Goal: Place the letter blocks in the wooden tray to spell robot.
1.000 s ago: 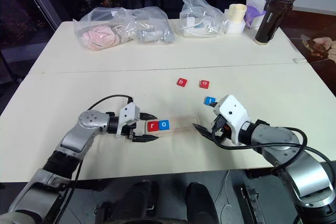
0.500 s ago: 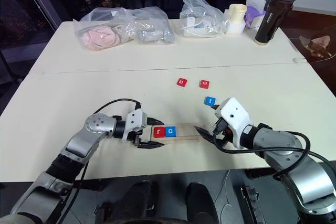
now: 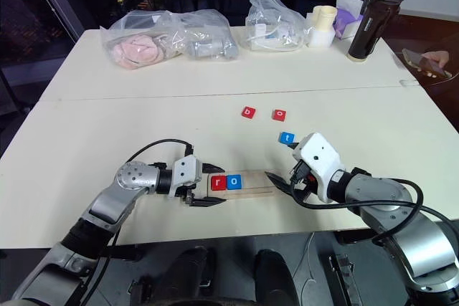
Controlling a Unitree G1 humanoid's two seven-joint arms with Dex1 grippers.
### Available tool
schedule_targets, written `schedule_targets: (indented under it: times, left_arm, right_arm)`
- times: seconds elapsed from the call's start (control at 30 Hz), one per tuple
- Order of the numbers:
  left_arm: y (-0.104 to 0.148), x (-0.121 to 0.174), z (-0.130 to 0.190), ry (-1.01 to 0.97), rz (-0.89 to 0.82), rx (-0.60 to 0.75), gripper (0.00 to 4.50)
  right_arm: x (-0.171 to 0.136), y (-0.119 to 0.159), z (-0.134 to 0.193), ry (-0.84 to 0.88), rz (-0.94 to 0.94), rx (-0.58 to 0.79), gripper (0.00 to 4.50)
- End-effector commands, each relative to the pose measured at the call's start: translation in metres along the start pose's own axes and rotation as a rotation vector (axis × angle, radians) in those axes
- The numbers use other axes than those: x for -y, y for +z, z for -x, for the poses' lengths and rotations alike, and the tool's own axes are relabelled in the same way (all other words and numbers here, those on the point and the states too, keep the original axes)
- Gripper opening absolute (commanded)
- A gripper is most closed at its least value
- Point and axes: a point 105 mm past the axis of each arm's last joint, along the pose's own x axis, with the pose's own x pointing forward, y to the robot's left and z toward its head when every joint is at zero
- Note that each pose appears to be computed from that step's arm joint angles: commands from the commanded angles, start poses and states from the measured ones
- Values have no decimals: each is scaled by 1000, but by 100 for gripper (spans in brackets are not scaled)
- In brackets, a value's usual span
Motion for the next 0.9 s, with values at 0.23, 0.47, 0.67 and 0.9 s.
schedule_targets:
  times: [0.23,0.47,0.67,0.9]
  left_arm:
    - [-14,12,1,0,7,-46,445]
    - [-6,4,14,46,23,-10,445]
    - [6,2,29,54,6,11,445]
    - [11,0,51,79,-7,-24,445]
  right_arm:
    - [-3,8,0,7,25,33,450]
    - [-2,9,-1,14,27,34,450]
    - [-2,10,-4,26,31,39,450]
    - [1,19,-9,41,43,66,450]
